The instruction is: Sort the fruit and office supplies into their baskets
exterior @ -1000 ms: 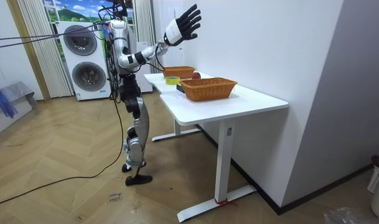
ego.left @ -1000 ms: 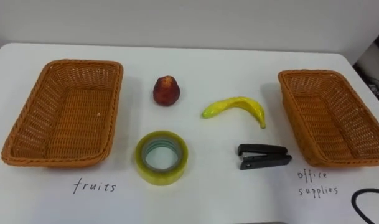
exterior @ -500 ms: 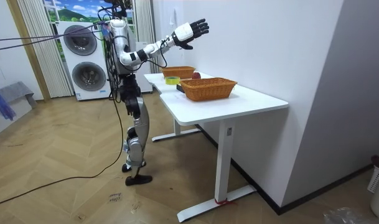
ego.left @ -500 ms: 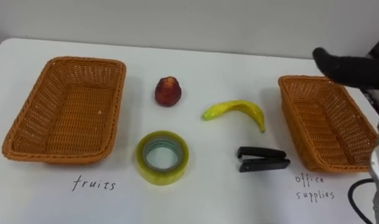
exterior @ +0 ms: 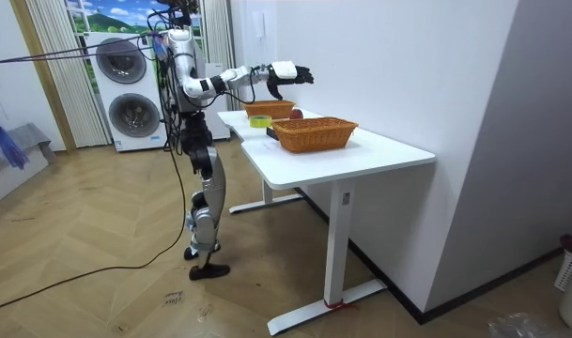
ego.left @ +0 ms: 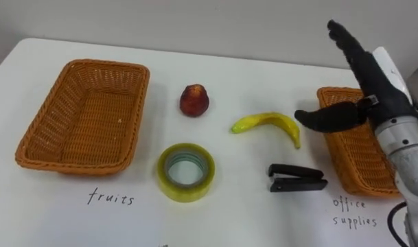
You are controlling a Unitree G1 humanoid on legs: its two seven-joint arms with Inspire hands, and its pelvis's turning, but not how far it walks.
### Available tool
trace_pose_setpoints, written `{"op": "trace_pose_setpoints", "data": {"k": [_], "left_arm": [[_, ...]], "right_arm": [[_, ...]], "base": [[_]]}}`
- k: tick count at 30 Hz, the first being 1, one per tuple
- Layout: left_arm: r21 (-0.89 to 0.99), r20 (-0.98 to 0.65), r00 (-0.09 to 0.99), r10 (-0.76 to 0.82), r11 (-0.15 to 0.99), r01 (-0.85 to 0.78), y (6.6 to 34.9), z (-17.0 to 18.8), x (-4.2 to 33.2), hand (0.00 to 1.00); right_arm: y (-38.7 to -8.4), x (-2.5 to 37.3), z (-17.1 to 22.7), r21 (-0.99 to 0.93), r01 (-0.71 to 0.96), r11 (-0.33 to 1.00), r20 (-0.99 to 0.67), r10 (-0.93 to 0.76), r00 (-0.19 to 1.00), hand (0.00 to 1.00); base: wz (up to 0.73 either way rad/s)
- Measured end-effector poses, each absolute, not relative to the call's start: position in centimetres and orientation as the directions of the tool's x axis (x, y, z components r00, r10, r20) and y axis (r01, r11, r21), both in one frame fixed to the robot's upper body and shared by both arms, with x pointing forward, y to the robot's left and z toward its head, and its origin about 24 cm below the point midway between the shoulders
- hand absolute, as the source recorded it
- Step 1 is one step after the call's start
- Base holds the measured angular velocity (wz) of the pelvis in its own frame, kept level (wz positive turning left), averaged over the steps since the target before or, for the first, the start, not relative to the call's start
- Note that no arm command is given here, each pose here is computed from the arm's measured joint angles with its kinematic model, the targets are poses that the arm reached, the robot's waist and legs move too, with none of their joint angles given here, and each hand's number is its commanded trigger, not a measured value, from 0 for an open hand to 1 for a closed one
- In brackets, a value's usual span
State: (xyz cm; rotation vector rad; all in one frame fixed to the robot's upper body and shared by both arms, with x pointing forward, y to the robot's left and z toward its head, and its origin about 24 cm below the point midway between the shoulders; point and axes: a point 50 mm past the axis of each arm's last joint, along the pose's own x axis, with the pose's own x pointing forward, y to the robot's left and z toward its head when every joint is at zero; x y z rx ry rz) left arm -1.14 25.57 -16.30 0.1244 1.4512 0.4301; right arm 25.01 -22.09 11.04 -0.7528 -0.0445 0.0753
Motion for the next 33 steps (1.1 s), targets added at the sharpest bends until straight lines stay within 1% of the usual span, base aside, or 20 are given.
{"op": "trace_pose_setpoints", "data": {"k": [9, 11, 17, 25, 33], "left_arm": [[0.339, -0.931, 0.067, 0.359, 0.919, -0.202, 26.2, -16.1, -0.9, 0.0], [0.344, -0.928, 0.075, 0.365, 0.917, -0.203, 26.5, -16.0, -0.6, 0.0], [0.356, -0.923, 0.086, 0.376, 0.916, -0.183, 27.0, -15.9, -0.1, 0.0], [0.365, -0.919, 0.09, 0.384, 0.914, -0.177, 27.2, -15.8, 0.2, 0.0], [0.368, -0.913, 0.13, 0.387, 0.918, -0.148, 26.9, -15.8, 1.6, 0.0]], "right_arm": [[-21.8, 24.3, 8.6, -0.688, -0.314, 0.655, -0.249, 0.194, 0.949, 0.0], [-21.7, 24.3, 7.7, -0.665, -0.379, 0.644, -0.314, 0.22, 0.924, 0.0], [-20.8, 24.0, 6.4, -0.599, -0.512, 0.616, -0.43, 0.291, 0.854, 0.0], [-20.2, 23.7, 5.5, -0.543, -0.61, 0.577, -0.513, 0.346, 0.785, 0.0], [-20.0, 23.4, 4.8, -0.5, -0.669, 0.55, -0.567, 0.376, 0.733, 0.0]], "base": [[0.0], [0.0], [0.0], [0.0], [0.0]]}}
